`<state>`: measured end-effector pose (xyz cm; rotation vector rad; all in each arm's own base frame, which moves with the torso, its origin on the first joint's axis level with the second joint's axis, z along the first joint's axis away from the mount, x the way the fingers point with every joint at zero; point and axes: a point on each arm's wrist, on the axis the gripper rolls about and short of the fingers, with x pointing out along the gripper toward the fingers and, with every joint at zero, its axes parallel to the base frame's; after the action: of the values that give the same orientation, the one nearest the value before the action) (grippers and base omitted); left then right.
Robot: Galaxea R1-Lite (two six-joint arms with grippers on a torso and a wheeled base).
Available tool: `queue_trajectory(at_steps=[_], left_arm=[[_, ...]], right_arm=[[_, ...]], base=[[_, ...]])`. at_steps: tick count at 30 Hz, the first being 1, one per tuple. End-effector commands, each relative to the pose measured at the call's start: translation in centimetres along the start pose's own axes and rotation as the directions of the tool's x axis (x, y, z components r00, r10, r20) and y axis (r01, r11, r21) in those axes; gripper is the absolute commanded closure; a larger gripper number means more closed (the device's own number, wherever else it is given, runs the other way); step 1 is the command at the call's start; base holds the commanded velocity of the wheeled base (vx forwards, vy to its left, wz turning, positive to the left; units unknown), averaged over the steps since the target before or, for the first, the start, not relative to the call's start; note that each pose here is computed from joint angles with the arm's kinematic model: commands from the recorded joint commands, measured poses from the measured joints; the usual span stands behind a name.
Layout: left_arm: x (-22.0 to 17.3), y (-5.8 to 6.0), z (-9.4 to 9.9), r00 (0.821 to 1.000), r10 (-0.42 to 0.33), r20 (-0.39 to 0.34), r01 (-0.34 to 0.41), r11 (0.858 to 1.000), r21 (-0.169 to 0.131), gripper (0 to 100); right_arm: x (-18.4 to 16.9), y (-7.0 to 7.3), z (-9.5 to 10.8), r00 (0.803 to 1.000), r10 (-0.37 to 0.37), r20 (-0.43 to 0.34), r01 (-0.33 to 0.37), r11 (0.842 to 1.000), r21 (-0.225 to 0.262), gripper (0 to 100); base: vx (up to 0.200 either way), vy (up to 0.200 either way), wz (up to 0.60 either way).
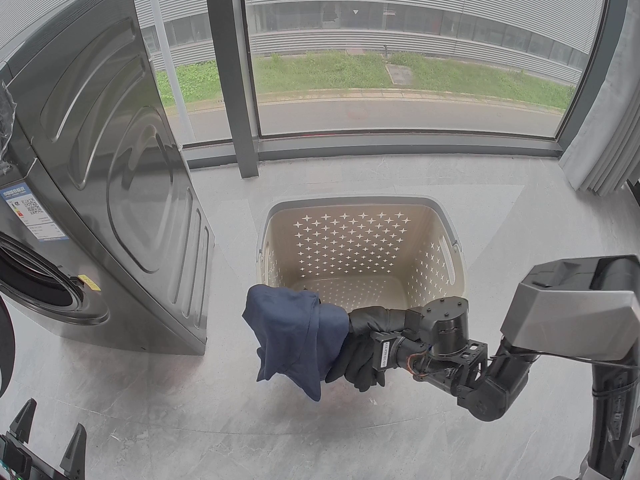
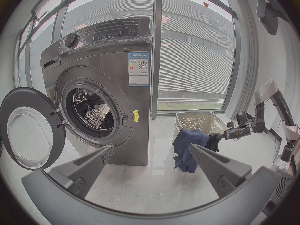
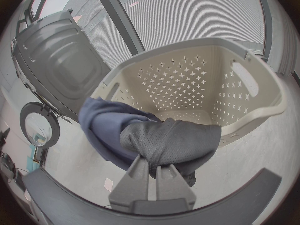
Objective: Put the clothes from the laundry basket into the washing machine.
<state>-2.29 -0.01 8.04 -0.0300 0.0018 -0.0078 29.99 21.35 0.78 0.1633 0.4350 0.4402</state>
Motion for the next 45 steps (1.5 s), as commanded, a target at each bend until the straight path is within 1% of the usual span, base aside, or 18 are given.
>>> queue_trajectory(at_steps=[1, 2, 4, 5, 6, 8, 9, 10, 11, 13, 16, 17, 20, 23, 35, 36, 39, 45], left_arm=[[0.0, 0.0, -0.5, 1.0, 0.0, -0.003, 0.0, 1.0, 0.001, 0], [0.0, 0.0, -0.5, 1.0, 0.0, -0.003, 0.0, 1.0, 0.001, 0], [0.0, 0.0, -0.5, 1.0, 0.0, -0.003, 0.0, 1.0, 0.001, 0], [0.0, 0.0, -0.5, 1.0, 0.0, -0.003, 0.0, 1.0, 0.001, 0], [0.0, 0.0, -0.5, 1.0, 0.0, -0.003, 0.0, 1.0, 0.004, 0], [0.0, 0.0, -0.5, 1.0, 0.0, -0.003, 0.0, 1.0, 0.009, 0], [0.0, 0.0, -0.5, 1.0, 0.0, -0.003, 0.0, 1.0, 0.009, 0], [0.0, 0.0, -0.5, 1.0, -0.001, -0.003, 0.001, 1.0, 0.01, 0], [0.0, 0.0, -0.5, 1.0, -0.001, -0.003, 0.001, 1.0, 0.012, 0], [0.0, 0.0, -0.5, 1.0, -0.003, -0.003, 0.003, 1.0, 0.019, 0], [0.0, 0.0, -0.5, 1.0, -0.006, -0.003, 0.006, 1.0, 0.028, 0], [0.0, 0.0, -0.5, 1.0, -0.009, -0.003, 0.009, 0.999, 0.031, 0], [0.0, 0.0, -0.5, 1.0, -0.007, -0.003, 0.007, 1.0, 0.027, 0], [0.0, 0.0, -0.5, 1.0, -0.01, -0.003, 0.011, 0.999, 0.031, 0], [0.0, 0.0, -0.5, 1.0, -0.014, -0.003, 0.014, 1.0, 0.027, 0], [0.0, 0.0, -0.5, 1.0, -0.014, -0.003, 0.014, 1.0, 0.027, 0], [0.0, 0.0, -0.5, 1.0, -0.014, -0.003, 0.014, 1.0, 0.027, 0], [0.0, 0.0, -0.5, 1.0, -0.014, -0.003, 0.014, 1.0, 0.028, 0]], right_arm=[[-7.2, 1.5, 4.5, 0.987, 0.074, 0.144, -0.078, 0.997, 0.021, 100], [-7.9, 1.6, 5.0, 0.982, 0.083, 0.169, -0.088, 0.996, 0.022, 100], [-9.9, 1.8, 6.4, 0.96, 0.116, 0.254, -0.126, 0.992, 0.023, 100], [-10.1, 1.8, 6.5, 0.958, 0.12, 0.26, -0.13, 0.991, 0.021, 100], [-11.6, 1.9, 7.4, 0.937, 0.148, 0.315, -0.163, 0.986, 0.02, 100], [-13.3, 2.2, 8.1, 0.916, 0.179, 0.358, -0.196, 0.98, 0.013, 100], [-13.6, 2.3, 8.2, 0.912, 0.187, 0.366, -0.205, 0.979, 0.01, 100], [-14.7, 2.9, 8.2, 0.9, 0.219, 0.378, -0.237, 0.971, 0.002, 100], [-15.4, 3.4, 7.9, 0.893, 0.243, 0.379, -0.26, 0.966, -0.005, 100], [-15.8, 3.6, 7.5, 0.891, 0.259, 0.373, -0.268, 0.963, -0.028, 100], [-16.2, 3.7, 7.7, 0.884, 0.267, 0.384, -0.238, 0.963, -0.122, 100], [-16.4, 3.7, 7.9, 0.879, 0.27, 0.393, -0.232, 0.962, -0.142, 100], [-16.8, 3.8, 8.3, 0.867, 0.283, 0.41, -0.239, 0.958, -0.157, 100], [-16.8, 3.9, 8.6, 0.858, 0.3, 0.417, -0.254, 0.953, -0.164, 100], [-16.8, 4.1, 9.0, 0.849, 0.304, 0.432, -0.26, 0.952, -0.158, 100], [-16.8, 4.2, 9.2, 0.838, 0.308, 0.45, -0.265, 0.951, -0.157, 100], [-16.9, 4.3, 9.6, 0.816, 0.315, 0.484, -0.272, 0.949, -0.16, 100], [-16.8, 4.6, 9.6, 0.813, 0.322, 0.486, -0.278, 0.947, -0.161, 100]], base=[[0.0, 0.0, 0.0], [0.0, 0.0, 0.0], [0.0, 0.0, 0.0], [0.0, 0.0, 0.0], [0.0, 0.0, 0.0], [0.0, 0.0, 0.0], [0.0, 0.0, 0.0], [0.0, 0.0, 0.0], [0.0, 0.0, 0.0], [0.0, 0.0, 0.0], [0.0, 0.0, 0.0], [0.0, 0.0, 0.0], [-0.2, 0.0, 0.0], [-0.2, 0.0, 0.0], [-0.2, 0.0, 0.0], [-0.2, 0.0, 0.0], [-0.2, 0.0, 0.0], [-0.167, 0.0, 0.0]])
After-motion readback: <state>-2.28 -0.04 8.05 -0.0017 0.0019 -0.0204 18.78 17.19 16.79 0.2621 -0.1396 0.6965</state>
